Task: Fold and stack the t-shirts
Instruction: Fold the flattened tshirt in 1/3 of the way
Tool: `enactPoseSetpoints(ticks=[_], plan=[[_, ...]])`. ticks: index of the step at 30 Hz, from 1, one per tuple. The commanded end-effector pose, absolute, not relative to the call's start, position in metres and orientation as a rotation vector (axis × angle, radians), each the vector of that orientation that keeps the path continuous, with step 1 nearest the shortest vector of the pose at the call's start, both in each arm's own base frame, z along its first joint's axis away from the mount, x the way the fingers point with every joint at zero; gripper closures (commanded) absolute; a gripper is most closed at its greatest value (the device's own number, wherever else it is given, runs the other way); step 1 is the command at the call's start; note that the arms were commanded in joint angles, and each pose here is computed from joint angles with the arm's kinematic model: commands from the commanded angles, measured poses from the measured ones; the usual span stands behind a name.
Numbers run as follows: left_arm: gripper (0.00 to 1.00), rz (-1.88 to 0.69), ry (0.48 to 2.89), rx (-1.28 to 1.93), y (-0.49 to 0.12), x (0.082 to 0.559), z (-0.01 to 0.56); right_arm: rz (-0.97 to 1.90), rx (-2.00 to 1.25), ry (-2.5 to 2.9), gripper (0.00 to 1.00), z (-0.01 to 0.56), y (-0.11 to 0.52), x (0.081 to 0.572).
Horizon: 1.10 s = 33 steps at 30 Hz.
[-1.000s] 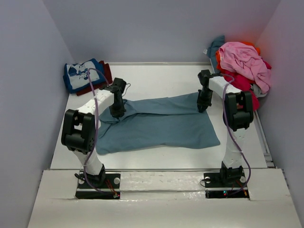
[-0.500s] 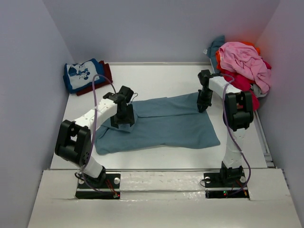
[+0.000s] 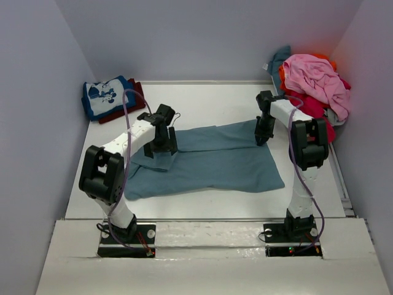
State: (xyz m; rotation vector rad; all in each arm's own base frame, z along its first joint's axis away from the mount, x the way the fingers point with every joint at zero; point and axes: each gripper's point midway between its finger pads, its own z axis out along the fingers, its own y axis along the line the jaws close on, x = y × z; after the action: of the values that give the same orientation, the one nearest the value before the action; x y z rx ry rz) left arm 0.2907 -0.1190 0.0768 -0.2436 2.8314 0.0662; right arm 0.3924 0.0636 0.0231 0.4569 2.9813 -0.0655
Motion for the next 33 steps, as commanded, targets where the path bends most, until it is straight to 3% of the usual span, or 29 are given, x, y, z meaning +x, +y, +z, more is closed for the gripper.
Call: enactPoseSetpoints(ticks=[1,12,24,33], plan=[[0.13,0.041,2.753,-0.322,-0.117,0.332,0.086,-0.071,0.454,3.017,0.85,0.014,0.061,0.38],[0.13,-0.039,2.743,-0.496,-0.092,0.367,0.064,-0.074,0.452,3.017,0.85,0.014,0.06,0.379],[0.13,-0.035,2.64,-0.614,-0.059,0.413,0.082,-0.08,0.45,3.021,0.85,0.013,0.059,0.377],[0.13,-0.058,2.646,-0.675,-0.047,0.41,0.074,-0.09,0.446,3.026,0.85,0.012,0.058,0.376]])
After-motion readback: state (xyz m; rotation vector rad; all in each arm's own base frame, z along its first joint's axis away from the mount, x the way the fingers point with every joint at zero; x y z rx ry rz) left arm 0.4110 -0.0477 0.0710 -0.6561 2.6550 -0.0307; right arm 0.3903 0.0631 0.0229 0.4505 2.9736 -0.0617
